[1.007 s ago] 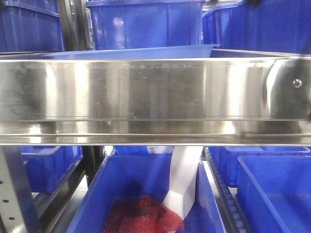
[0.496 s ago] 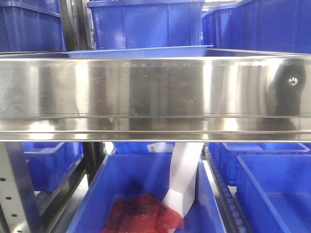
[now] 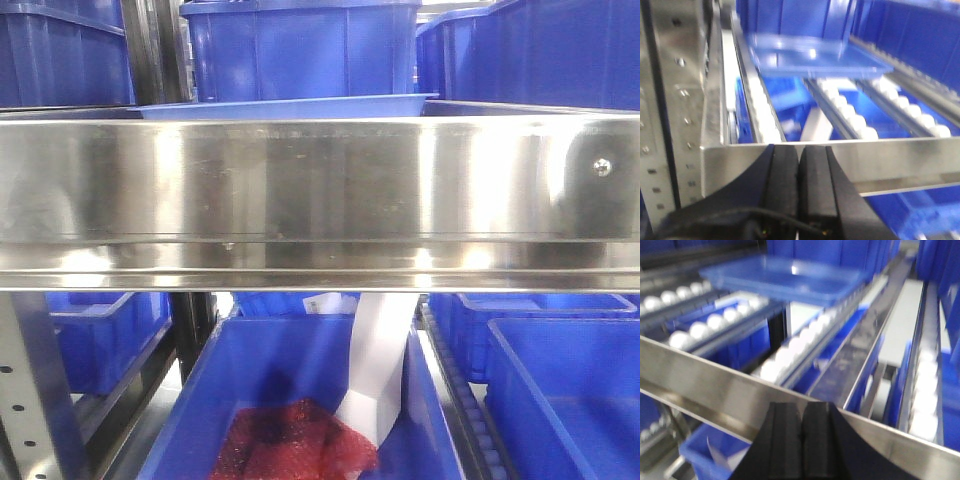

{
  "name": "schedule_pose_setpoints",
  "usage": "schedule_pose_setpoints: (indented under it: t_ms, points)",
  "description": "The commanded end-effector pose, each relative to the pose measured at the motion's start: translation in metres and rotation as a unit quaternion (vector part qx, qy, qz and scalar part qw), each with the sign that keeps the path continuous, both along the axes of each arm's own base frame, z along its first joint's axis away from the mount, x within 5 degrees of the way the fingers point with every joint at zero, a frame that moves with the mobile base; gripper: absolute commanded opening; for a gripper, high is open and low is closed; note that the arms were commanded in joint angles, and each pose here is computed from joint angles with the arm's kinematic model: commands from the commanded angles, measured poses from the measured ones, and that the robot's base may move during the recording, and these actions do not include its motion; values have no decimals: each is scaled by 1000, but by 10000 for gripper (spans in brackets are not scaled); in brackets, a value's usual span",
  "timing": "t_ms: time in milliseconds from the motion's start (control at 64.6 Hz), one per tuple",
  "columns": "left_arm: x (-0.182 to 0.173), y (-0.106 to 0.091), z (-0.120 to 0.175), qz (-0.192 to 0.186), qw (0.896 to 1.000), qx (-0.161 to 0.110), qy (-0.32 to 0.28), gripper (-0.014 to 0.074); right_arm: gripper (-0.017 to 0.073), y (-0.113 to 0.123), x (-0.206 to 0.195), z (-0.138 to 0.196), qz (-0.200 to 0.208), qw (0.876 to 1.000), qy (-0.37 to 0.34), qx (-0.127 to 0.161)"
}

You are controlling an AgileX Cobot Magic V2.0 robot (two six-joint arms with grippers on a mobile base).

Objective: Grab blue tray and place on right shelf
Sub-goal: 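Extend both grippers forward and set the tray on the roller shelf, then open both grippers and withdraw them from the tray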

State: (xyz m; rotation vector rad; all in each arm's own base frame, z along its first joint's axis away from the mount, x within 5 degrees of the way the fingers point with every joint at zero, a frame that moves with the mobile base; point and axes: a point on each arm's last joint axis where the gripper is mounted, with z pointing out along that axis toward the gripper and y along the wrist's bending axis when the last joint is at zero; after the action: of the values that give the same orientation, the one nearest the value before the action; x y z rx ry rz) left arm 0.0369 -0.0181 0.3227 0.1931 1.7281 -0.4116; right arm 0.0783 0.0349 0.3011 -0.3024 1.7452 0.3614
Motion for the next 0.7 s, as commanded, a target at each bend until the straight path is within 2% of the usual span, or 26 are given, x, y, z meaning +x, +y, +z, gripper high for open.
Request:
schedule_pose_setpoints:
  t_ms: [0, 170, 681]
  points:
    - [-3, 2, 13, 2, 997, -22, -72, -49, 57, -3, -7, 21, 5, 995, -92, 26]
    - [-6, 3, 13, 2, 997, -25, -77, -49, 57, -3, -8, 26, 6, 992, -117, 38]
    - [-5, 3, 12, 5, 997, -19, -77, -49, 57, -3, -8, 25, 6, 993, -115, 37]
